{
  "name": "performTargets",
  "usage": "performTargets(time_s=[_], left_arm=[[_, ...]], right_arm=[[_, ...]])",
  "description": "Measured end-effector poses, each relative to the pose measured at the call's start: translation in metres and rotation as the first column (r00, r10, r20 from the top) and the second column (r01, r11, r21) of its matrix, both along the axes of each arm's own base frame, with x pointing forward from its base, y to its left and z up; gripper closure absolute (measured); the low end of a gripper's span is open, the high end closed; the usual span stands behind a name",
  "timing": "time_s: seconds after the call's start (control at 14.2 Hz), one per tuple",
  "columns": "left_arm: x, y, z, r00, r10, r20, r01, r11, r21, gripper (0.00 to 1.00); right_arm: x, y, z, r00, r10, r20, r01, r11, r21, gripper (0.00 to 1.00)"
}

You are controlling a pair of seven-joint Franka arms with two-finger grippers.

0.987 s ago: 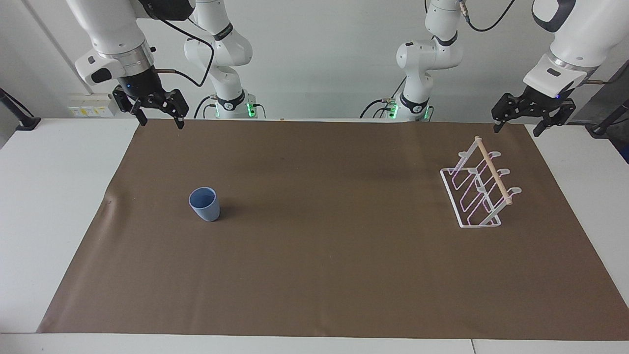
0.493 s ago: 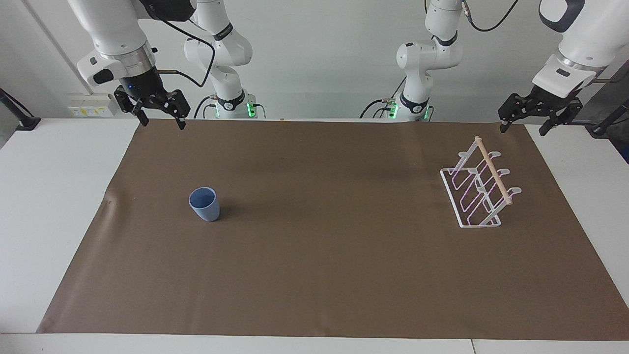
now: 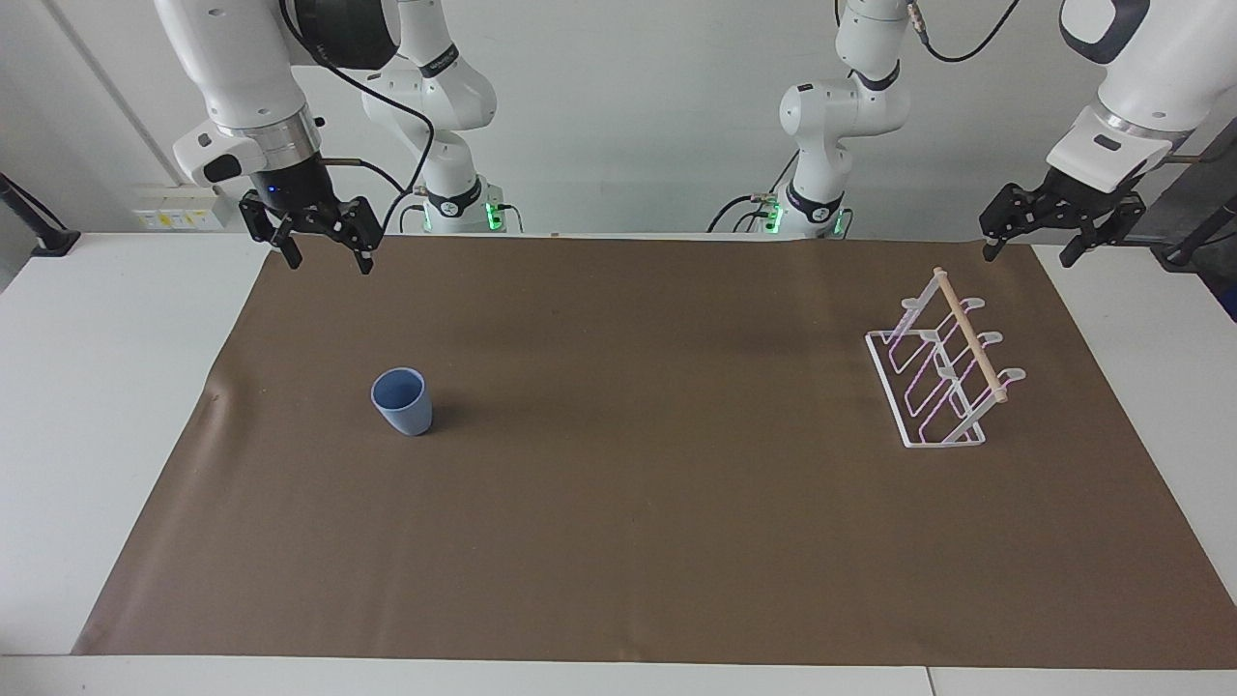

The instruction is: Hang cup on cup holder

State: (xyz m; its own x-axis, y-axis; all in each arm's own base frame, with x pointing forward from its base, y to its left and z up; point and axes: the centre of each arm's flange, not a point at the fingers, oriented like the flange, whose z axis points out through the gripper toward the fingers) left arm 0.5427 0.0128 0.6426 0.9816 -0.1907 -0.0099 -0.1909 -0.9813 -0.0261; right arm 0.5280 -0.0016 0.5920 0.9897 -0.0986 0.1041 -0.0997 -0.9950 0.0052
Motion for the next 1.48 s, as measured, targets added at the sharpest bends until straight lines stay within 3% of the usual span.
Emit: performTargets(time_s=[0.28, 0.85, 1.48], left_arm=[[0.0, 0.0, 0.0, 1.0, 0.0, 0.0, 0.0, 1.0, 0.0, 0.0], [0.0, 0.0, 0.0, 1.0, 0.0, 0.0, 0.0, 1.0, 0.0, 0.0], [0.0, 0.0, 0.0, 1.0, 0.0, 0.0, 0.0, 1.0, 0.0, 0.0]], right_arm=[[0.015, -0.001, -0.052, 0.997, 0.066, 0.048, -0.065, 0.998, -0.009, 0.0], [0.064, -0.036, -0.188, 0.988, 0.152, 0.022, -0.152, 0.988, -0.021, 0.0], [0.052, -0.028, -0.217, 0.968, 0.249, -0.029, -0.248, 0.969, 0.021, 0.03]])
